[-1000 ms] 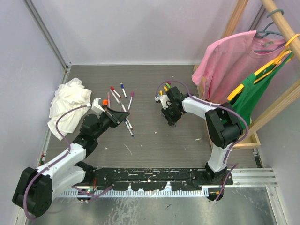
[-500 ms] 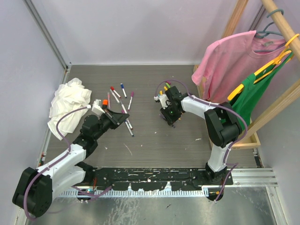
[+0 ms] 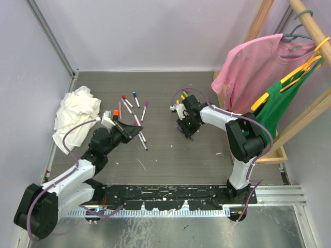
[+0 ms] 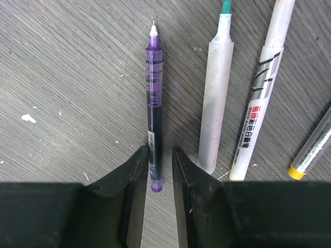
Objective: Open the pen caps
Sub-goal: Place the pen at the center of the board, then place the pen cap at the center of the board.
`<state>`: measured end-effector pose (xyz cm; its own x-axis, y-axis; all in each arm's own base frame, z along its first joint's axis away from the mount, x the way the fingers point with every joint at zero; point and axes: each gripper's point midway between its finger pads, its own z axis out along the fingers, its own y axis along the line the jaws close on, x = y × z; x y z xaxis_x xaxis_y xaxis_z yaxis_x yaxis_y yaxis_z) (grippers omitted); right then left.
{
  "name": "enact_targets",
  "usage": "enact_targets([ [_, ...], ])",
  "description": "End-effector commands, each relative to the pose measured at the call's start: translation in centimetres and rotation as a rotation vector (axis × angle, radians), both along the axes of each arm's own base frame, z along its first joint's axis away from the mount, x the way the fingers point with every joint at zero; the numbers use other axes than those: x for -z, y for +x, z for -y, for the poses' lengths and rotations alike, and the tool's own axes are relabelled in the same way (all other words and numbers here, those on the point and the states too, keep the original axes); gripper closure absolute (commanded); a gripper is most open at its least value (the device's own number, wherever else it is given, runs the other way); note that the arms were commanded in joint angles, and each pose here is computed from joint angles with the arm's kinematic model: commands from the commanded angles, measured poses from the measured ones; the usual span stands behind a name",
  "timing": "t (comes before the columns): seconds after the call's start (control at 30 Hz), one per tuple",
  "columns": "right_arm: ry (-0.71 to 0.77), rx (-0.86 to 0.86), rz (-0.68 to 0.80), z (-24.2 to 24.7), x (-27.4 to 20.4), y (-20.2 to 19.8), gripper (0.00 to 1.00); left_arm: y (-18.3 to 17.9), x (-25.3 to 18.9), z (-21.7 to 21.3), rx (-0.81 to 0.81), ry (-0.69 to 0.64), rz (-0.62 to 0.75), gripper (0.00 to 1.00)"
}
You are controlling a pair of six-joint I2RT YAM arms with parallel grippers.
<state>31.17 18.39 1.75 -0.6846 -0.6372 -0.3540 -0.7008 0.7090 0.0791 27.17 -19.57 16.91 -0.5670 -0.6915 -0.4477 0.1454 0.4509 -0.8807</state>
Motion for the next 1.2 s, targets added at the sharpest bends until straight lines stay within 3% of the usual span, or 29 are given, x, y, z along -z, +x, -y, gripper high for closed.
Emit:
enact_targets([
  [0.0,0.065,-0.005,0.079,-1.3,-3.0,1.3,0.68,0.2,-1.8,0.4,0.015,-0.05,0.058,1.0],
  [0.53,0.211,-0.044,0.181,-2.4,-8.2,1.3,0.67,1.4,-1.4,1.6,0.049,-0.054,0.022,0.98],
  [0.8,0.314,-0.056,0.277,-2.2,-12.1,1.4,0.68,3.9,0.3,3.6,0.074,-0.012,-0.088,0.99],
  [0.9,0.331,-0.057,0.291,-2.1,-12.7,1.3,0.68,5.4,1.9,4.7,0.069,0.04,-0.164,0.99],
  [1.17,0.349,-0.036,0.316,-1.2,-13.7,1.7,0.68,9.1,7.0,8.4,0.027,0.324,-0.443,1.0],
])
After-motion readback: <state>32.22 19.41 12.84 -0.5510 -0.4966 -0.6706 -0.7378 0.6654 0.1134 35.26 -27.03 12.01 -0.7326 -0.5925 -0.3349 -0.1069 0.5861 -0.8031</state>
